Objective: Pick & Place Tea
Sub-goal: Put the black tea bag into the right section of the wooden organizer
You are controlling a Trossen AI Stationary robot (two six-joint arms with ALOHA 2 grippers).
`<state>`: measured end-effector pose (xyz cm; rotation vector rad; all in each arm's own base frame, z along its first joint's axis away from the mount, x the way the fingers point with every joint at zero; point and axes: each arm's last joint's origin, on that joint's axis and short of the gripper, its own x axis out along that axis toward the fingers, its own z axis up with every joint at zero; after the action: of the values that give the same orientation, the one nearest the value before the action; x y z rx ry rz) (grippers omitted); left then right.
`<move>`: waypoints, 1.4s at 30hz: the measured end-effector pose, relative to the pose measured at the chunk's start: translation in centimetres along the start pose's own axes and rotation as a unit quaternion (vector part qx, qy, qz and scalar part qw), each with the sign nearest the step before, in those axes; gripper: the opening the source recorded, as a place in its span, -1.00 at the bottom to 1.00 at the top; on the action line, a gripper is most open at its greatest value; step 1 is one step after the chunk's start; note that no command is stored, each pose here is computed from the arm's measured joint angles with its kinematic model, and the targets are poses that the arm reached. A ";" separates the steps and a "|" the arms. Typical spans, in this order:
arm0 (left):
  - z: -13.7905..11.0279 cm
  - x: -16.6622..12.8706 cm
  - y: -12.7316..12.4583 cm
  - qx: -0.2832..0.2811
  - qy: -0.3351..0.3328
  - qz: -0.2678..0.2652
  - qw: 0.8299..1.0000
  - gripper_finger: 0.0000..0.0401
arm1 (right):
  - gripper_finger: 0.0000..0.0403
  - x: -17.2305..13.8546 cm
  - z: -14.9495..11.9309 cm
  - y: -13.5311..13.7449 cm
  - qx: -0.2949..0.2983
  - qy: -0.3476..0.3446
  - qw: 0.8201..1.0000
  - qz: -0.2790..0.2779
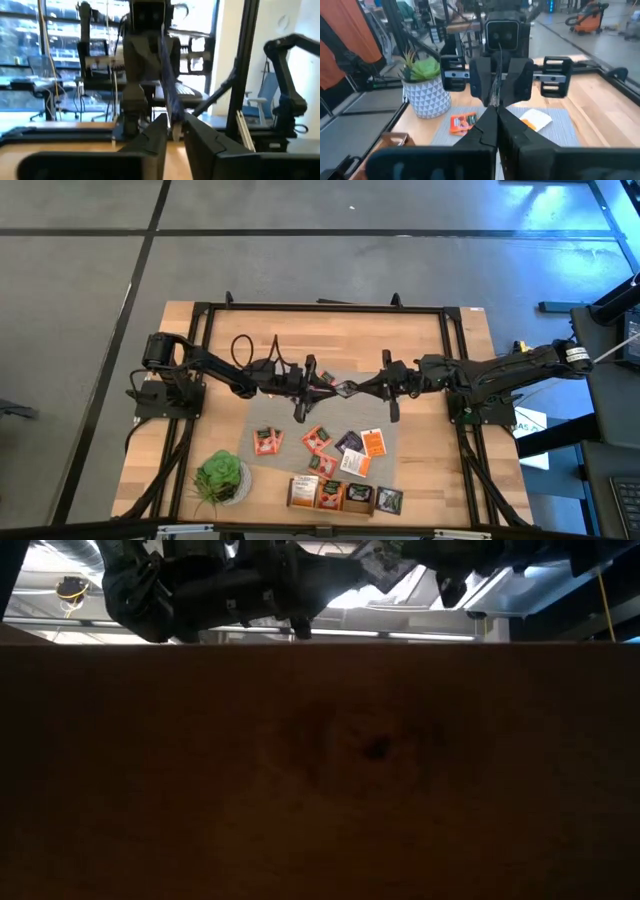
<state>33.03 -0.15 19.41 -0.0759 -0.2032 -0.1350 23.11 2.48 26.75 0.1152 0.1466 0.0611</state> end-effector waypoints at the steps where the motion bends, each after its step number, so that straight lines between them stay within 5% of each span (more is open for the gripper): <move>1: -0.2 0.0 0.0 -0.001 0.008 0.000 1.000 -0.64 | -0.98 -0.3 0.3 0.0 -0.001 0.008 1.000 -0.001; 7: -2.0 -0.2 0.4 -0.015 0.102 0.013 0.995 -0.46 | -0.98 -1.3 1.2 1.5 0.036 0.094 0.995 0.015; 14: -3.7 -1.0 1.6 -0.075 0.193 0.049 0.977 -0.43 | -0.99 -0.4 -0.4 5.9 0.144 0.200 0.967 0.060; 21: -3.3 -1.0 2.5 -0.085 0.177 0.063 0.978 -0.44 | -0.99 0.8 -3.7 11.0 0.210 0.261 0.937 0.097; 28: -2.5 -1.0 2.8 -0.112 0.161 0.069 0.978 -0.43 | -0.98 1.5 -6.7 14.4 0.215 0.292 0.924 0.119; 42: -2.4 -1.0 2.7 -0.117 0.155 0.062 0.979 -0.43 | -0.95 3.1 -9.0 15.5 0.217 0.291 0.925 0.116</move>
<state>32.93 2.38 16.69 -0.2994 0.1304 -0.0450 23.98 19.10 19.34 0.5594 0.7436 0.3000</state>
